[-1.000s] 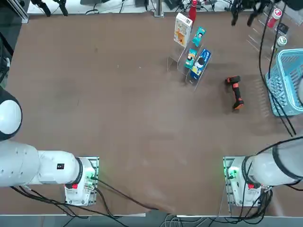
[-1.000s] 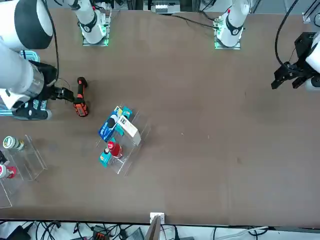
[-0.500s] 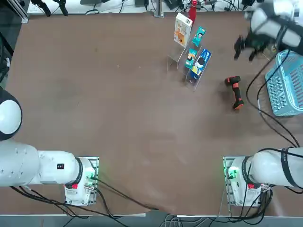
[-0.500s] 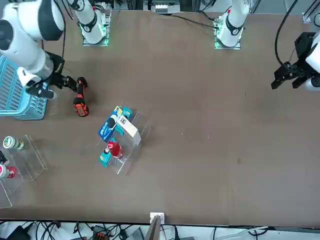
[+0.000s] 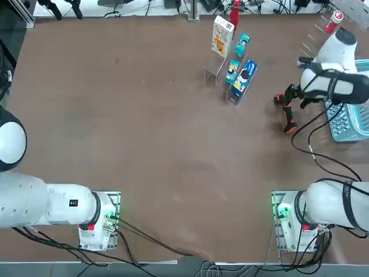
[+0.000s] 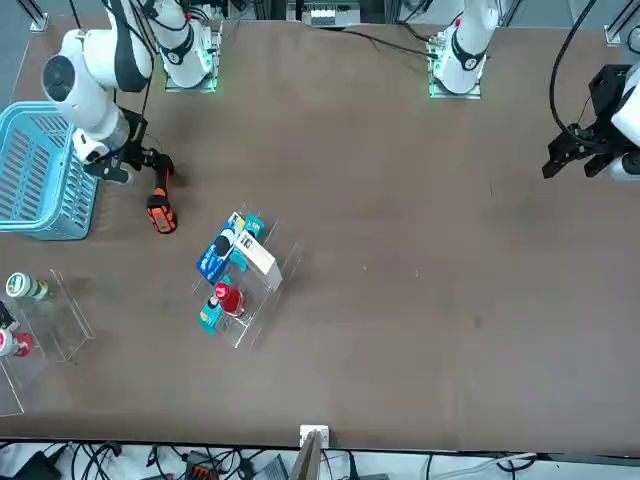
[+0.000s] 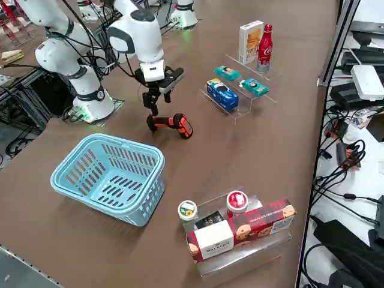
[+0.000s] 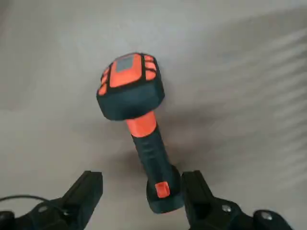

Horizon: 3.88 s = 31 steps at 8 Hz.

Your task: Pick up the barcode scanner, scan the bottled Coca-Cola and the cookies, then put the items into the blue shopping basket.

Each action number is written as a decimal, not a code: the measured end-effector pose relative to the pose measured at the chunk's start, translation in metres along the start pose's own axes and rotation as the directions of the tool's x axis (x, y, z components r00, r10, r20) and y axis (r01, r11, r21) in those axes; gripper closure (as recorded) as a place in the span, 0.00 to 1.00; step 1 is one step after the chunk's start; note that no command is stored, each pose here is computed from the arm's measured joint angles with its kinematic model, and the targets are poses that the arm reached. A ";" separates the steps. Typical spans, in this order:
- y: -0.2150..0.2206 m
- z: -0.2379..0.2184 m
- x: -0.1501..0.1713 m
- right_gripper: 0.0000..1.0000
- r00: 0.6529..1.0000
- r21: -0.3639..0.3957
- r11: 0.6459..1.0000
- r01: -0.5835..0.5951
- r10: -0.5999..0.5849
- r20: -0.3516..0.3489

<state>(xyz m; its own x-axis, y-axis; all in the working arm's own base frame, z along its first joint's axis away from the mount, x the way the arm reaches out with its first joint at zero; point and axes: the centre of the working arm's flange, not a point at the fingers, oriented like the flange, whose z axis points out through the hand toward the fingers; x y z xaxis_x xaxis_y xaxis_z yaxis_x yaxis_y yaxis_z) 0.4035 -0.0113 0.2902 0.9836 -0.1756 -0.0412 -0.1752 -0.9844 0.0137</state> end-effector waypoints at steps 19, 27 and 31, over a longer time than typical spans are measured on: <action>-0.016 -0.109 0.055 0.56 0.995 0.076 0.993 0.091 -0.087 -0.053; -0.080 -0.114 0.085 0.56 0.977 0.691 0.695 0.199 -0.087 -0.194; -0.087 -0.053 0.101 0.56 0.990 0.844 0.532 0.065 0.073 -0.122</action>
<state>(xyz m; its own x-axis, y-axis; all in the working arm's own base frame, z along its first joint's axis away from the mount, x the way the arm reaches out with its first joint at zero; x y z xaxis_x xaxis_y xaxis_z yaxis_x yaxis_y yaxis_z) 0.5201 0.0573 0.3379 0.9661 -0.2448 0.0819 -0.0658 -0.5402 -0.8389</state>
